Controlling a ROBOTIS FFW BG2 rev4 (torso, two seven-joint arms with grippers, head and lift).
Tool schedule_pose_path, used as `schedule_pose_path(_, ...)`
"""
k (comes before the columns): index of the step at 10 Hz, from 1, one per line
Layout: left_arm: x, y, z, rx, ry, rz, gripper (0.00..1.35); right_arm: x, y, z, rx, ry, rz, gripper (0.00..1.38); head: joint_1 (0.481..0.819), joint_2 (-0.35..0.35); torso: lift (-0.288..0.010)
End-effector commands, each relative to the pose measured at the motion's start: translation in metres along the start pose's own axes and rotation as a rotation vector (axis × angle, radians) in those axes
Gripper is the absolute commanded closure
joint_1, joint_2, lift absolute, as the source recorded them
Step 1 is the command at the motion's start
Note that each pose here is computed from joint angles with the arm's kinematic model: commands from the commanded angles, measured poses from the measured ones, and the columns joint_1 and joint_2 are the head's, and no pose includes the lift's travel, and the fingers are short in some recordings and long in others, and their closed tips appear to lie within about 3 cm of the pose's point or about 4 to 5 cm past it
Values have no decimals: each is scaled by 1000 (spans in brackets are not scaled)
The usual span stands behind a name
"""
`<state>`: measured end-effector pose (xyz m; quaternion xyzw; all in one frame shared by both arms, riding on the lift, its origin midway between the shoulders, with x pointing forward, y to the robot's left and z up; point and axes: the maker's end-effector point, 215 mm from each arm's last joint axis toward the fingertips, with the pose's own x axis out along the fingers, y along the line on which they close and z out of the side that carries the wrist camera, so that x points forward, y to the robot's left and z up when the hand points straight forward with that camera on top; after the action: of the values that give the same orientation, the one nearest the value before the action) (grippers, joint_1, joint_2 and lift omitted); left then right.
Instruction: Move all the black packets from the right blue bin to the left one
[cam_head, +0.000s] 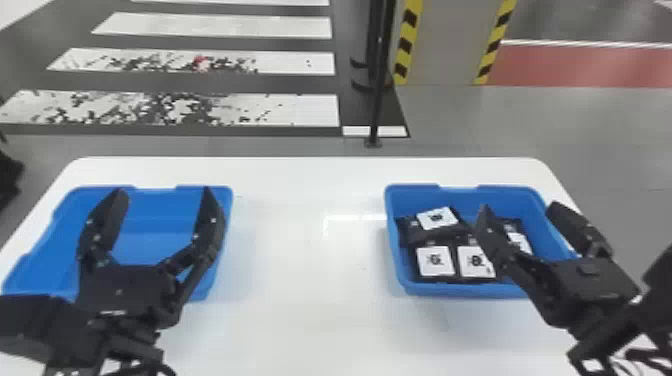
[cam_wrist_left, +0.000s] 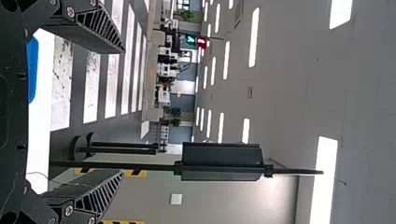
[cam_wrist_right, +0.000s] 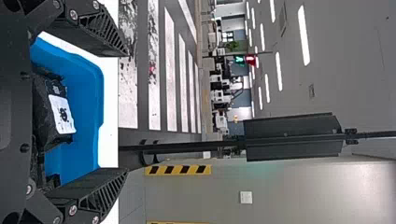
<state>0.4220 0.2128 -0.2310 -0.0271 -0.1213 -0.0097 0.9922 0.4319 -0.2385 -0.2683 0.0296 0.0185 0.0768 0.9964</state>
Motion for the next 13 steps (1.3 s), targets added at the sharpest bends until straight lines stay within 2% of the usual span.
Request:
schedule_pose_path(1,0,0,-1,-1,3,-1,145,1,1,3,-9,-4,6,159,695,-36,-168)
schedule_pose_path(7,0,-1,-1,1,5,-8,147,2,2,-4,-6,27,10,160,695,-32,-168)
schedule_pose_path(9,0,-1,-4,4,12,-11,145,4,3,-24,-6,129,15,160,695,-32,-168)
schedule_pose_path(11,0,-2,-7,5,22,-13,145,5,6,-60,-15,316,31,160,695,-28,-168)
schedule_pose_path(13,0,0,-6,8,21,-13,144,11,1,-74,-35,396,32,160,695,-24,-168)
